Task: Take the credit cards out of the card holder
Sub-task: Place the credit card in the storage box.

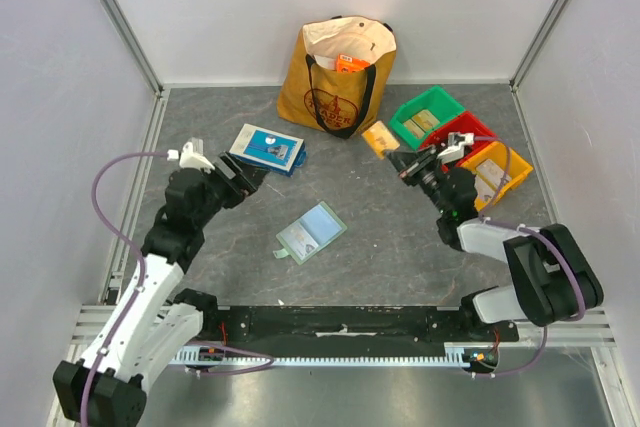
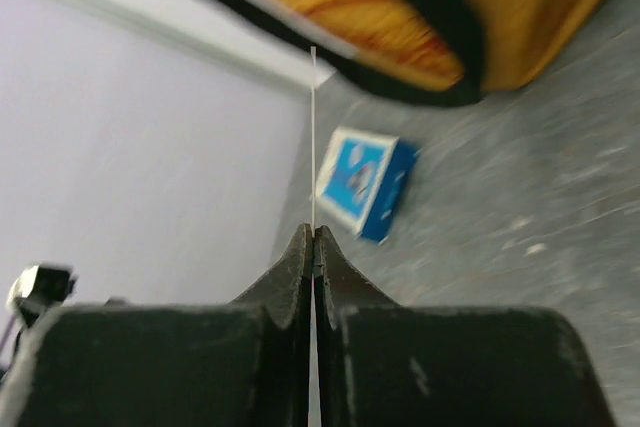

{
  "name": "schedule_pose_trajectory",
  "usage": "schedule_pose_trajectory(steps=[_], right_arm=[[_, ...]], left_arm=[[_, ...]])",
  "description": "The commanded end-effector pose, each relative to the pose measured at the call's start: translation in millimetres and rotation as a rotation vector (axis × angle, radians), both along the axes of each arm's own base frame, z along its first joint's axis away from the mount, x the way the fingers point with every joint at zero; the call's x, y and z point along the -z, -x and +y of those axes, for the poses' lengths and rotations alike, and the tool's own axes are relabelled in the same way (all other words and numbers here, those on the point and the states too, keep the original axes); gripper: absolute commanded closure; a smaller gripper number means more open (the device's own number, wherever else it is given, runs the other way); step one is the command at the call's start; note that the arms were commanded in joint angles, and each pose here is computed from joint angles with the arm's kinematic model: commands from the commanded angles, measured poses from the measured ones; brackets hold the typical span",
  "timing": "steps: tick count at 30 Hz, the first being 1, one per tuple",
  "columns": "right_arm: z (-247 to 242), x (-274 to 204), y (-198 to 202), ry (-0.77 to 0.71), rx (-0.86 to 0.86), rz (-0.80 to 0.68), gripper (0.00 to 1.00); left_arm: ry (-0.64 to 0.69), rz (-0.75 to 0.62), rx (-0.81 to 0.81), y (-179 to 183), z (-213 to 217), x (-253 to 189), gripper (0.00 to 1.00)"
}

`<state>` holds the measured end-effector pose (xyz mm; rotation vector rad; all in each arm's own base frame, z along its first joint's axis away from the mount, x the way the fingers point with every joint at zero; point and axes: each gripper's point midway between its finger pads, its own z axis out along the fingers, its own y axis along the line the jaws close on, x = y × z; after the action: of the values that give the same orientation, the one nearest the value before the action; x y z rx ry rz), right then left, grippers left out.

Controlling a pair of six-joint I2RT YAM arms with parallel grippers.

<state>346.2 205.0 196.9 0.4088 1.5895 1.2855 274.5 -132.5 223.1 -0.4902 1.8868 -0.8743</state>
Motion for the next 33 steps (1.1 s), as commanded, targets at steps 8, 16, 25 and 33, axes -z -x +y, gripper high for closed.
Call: schedule_pose_trajectory(steps=[8,16,25,33], right_arm=[[-111,33,-116,0.294,0.266,0.263,1.00],[-141,62,-183,0.398,0.296,0.423,1.00],[-168,78,-200,0.384,0.351,0.521,1.00],[-174,67,-186,0.378,0.352,0.519,1.00]], left_arm=[[-0.380,0.099,0.140,4,37,24,0.06],[-0.413,0.115,0.100,13,47,32,0.06],[-0.419,0.100,0.091,16,49,28,0.06],[-0.417,0.094,0.087,17,49,27,0.07]])
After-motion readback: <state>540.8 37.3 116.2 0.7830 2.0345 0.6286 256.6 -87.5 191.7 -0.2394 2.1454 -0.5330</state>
